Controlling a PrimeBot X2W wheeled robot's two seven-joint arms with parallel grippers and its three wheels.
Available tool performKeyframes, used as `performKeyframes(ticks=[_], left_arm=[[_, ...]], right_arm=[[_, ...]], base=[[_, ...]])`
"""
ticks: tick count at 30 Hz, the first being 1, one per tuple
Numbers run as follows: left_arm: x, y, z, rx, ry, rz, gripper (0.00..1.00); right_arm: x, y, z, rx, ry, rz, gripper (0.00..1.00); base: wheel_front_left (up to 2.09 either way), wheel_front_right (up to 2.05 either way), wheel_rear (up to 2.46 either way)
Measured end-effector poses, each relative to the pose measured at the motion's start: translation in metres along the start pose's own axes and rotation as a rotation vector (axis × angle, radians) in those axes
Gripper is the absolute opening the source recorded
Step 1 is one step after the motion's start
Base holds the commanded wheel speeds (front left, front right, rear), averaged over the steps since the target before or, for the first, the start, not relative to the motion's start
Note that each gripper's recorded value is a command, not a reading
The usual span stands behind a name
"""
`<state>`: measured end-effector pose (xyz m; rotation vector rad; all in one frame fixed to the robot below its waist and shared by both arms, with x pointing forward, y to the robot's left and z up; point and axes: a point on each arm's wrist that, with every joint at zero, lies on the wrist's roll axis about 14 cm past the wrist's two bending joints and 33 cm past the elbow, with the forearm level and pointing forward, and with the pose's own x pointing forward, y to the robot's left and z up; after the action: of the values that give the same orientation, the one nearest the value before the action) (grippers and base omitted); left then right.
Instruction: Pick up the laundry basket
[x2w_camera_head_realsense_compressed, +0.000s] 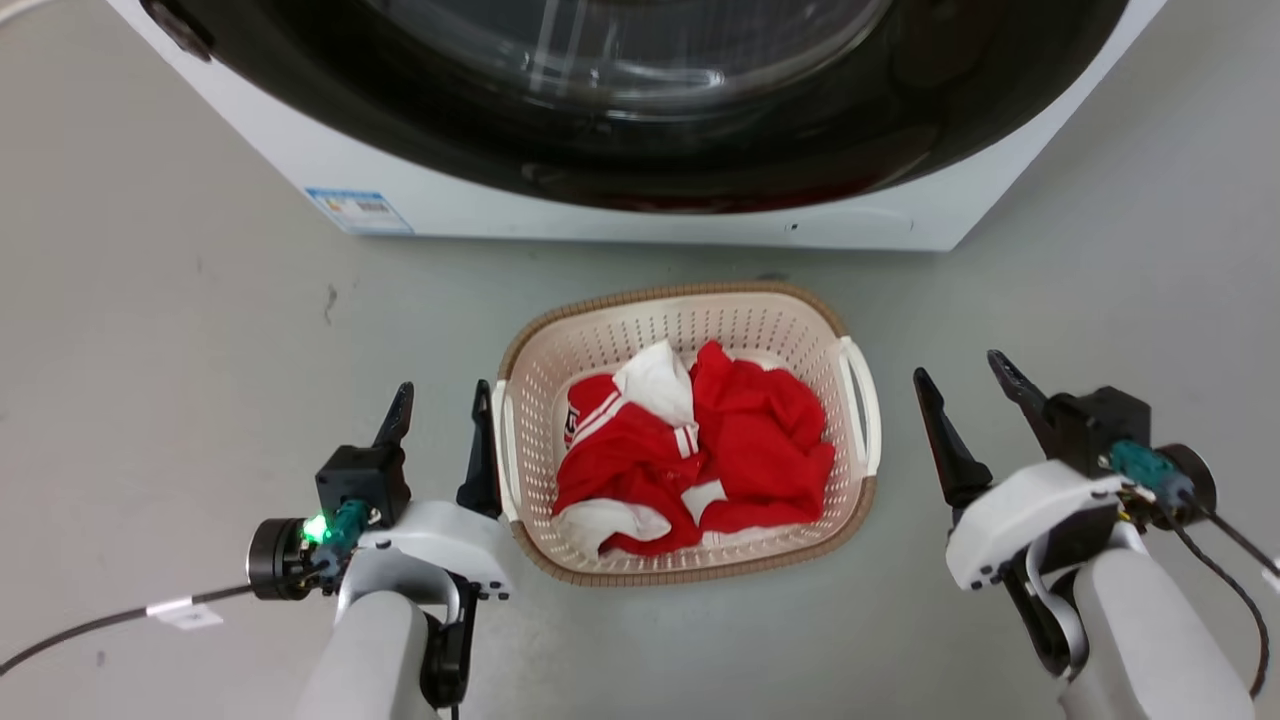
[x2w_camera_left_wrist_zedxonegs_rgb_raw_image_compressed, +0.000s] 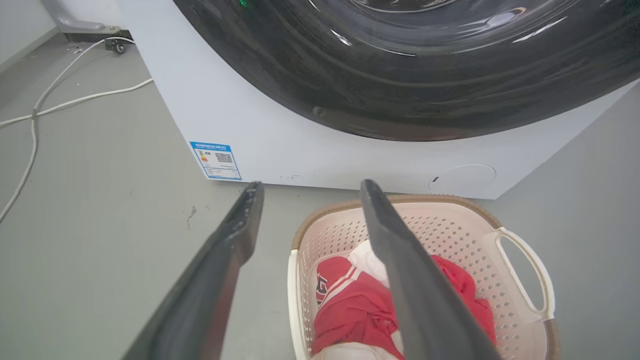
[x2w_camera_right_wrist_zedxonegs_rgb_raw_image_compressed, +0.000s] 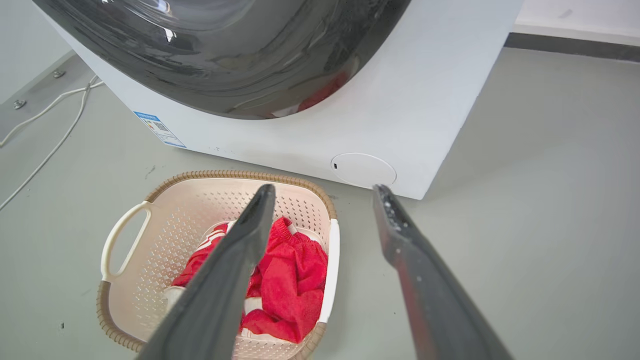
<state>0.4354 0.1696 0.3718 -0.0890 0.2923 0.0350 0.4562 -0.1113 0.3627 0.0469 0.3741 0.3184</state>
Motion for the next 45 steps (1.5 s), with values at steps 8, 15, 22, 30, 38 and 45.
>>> performKeyframes(ticks=[8, 15, 22, 30, 38, 45], left_arm=[[0.014, 0.018, -0.060, -0.034, 0.187, 0.040, 1.00], [0.021, 0.029, -0.107, -0.068, 0.352, 0.061, 1.00], [0.032, 0.031, -0.135, -0.082, 0.466, 0.055, 1.00], [0.045, 0.032, -0.157, -0.085, 0.548, 0.055, 1.00], [0.063, 0.032, -0.172, -0.077, 0.584, 0.054, 1.00], [0.069, 0.035, -0.189, -0.083, 0.631, 0.076, 1.00]], right_arm=[[0.029, -0.005, -0.050, 0.005, 0.189, 0.035, 1.00], [0.051, -0.006, -0.082, 0.004, 0.314, 0.066, 1.00], [0.068, -0.005, -0.109, -0.014, 0.438, 0.100, 1.00], [0.087, -0.006, -0.131, -0.033, 0.546, 0.131, 1.00], [0.101, -0.017, -0.152, -0.028, 0.613, 0.123, 1.00], [0.105, -0.018, -0.173, -0.013, 0.663, 0.126, 1.00]], base=[[0.00, 0.00, 0.00], [0.00, 0.00, 0.00], [0.00, 0.00, 0.00], [0.00, 0.00, 0.00], [0.00, 0.00, 0.00], [0.00, 0.00, 0.00]])
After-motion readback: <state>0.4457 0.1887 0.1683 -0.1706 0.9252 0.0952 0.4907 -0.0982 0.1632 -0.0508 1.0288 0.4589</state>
